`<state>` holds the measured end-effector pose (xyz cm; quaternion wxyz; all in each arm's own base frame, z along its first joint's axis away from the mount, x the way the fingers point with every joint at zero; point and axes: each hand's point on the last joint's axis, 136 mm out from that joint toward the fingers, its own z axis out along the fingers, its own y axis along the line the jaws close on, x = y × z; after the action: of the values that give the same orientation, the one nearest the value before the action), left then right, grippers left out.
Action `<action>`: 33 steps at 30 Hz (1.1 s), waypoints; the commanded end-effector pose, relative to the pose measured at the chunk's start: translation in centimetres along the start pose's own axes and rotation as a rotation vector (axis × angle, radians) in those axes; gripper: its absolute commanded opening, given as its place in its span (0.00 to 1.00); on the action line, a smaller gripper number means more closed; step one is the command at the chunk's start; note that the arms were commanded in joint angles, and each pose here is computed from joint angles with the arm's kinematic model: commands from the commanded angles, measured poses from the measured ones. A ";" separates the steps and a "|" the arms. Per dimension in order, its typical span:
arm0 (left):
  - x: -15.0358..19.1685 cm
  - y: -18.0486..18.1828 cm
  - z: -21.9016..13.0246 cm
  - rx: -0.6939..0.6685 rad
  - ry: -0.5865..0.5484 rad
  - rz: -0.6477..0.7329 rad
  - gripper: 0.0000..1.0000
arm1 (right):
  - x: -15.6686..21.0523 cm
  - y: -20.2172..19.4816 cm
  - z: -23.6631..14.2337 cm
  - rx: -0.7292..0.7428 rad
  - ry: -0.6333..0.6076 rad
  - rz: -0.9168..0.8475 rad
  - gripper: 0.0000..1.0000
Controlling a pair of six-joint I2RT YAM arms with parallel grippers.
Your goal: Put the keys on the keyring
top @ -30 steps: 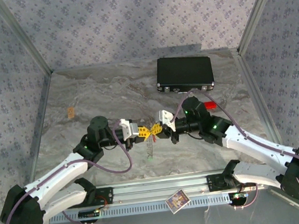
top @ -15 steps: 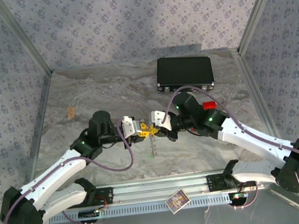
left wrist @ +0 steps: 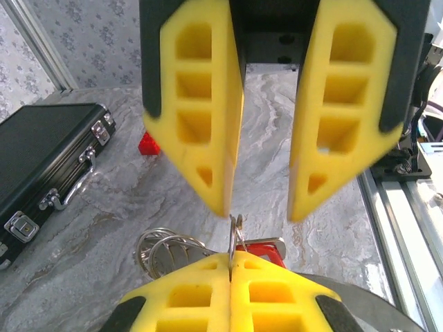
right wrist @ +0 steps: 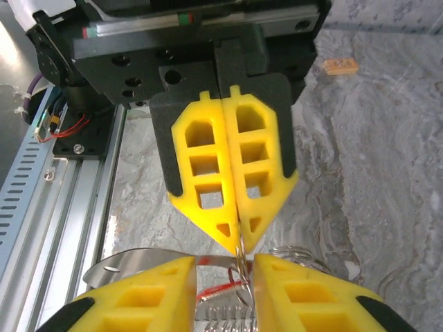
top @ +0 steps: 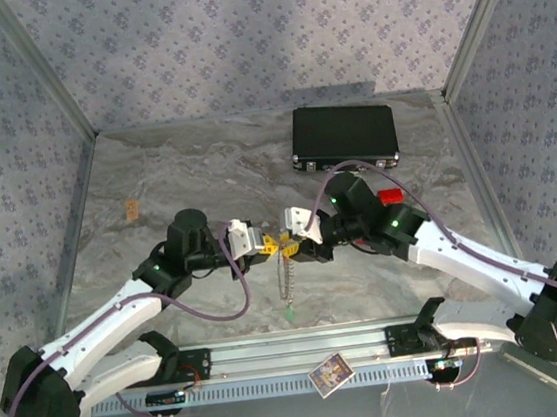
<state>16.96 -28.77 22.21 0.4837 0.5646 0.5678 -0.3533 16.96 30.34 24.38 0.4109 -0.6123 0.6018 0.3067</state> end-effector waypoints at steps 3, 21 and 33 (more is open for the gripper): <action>-2.6 -0.2 -0.4 -0.007 -0.156 0.041 0.00 | -0.6 0.2 -0.9 0.002 -0.124 0.060 0.30; -3.1 -1.3 -0.5 0.057 -0.201 0.052 0.00 | -0.1 0.1 0.3 -0.032 -0.145 0.091 0.18; -3.8 -1.4 -0.7 0.068 -0.219 0.065 0.00 | -0.3 0.2 0.6 -0.051 -0.132 0.089 0.11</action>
<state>16.01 -29.20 23.02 0.5108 0.5491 0.5282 -0.3981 16.92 30.70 23.93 0.4236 -0.5704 0.5958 0.3744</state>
